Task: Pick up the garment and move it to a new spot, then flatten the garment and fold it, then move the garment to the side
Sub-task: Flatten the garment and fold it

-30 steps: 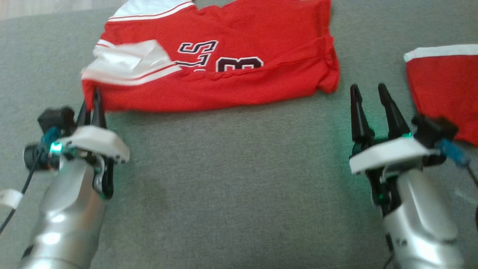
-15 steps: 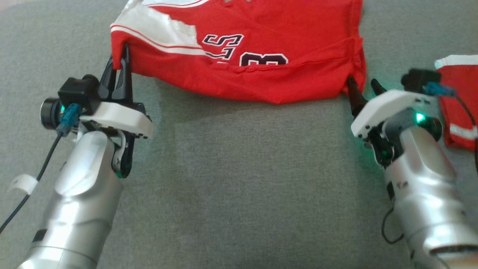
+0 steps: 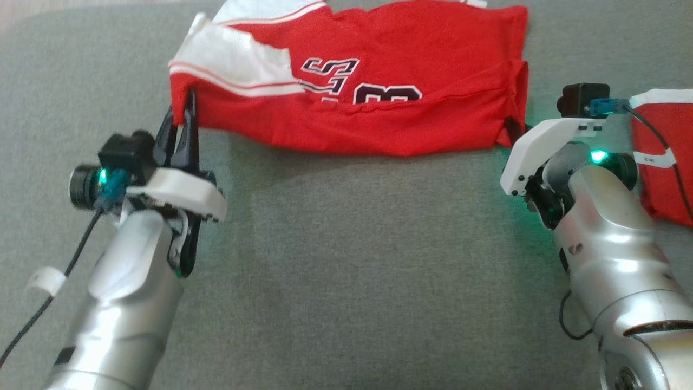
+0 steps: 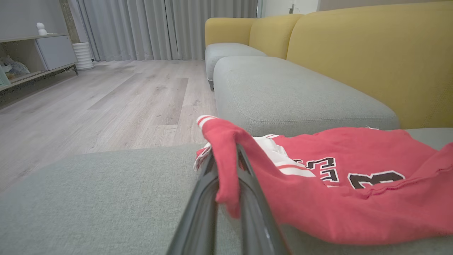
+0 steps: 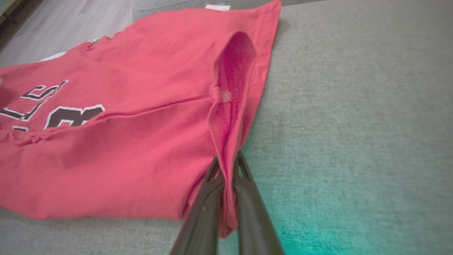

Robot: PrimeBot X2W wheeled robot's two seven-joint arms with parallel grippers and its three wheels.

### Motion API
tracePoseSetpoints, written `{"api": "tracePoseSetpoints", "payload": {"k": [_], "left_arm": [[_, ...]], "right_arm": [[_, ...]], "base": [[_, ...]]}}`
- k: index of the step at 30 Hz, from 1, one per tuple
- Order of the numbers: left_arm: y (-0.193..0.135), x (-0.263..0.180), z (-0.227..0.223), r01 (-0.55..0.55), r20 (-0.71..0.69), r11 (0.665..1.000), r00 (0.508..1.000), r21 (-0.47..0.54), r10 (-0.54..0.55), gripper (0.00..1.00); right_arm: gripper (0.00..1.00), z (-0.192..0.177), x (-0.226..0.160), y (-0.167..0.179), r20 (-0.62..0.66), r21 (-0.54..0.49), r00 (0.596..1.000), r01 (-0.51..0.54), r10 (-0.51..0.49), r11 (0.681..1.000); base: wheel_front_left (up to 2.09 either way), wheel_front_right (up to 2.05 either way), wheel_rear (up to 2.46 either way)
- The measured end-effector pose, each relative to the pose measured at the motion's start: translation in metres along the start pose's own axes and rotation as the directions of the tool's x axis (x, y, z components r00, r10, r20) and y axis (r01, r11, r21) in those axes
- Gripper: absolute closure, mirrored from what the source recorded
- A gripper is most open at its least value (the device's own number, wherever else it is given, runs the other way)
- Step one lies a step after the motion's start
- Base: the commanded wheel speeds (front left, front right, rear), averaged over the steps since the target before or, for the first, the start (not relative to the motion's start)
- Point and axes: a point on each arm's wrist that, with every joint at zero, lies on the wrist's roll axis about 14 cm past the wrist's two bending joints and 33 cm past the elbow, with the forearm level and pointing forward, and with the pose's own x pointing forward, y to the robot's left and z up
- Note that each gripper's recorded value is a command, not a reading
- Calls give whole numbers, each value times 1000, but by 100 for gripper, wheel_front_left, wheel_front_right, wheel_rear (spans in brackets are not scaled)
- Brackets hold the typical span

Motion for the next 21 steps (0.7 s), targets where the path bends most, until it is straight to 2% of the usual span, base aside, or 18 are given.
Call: {"api": "tracePoseSetpoints", "payload": {"k": [11, 21], "left_arm": [[-4, -31, -17, -3, -79, 1000, 997, -6, 3, 100], [-19, -87, -54, 37, -236, 999, 971, -8, -37, 100]], "right_arm": [[100, 33, -41, -9, 99, 4, 995, 17, -17, 1000], [100, -21, -89, -11, 7, 40, 1000, -18, 18, 999]], "base": [[0, 0, 0], [0, 0, 0]]}}
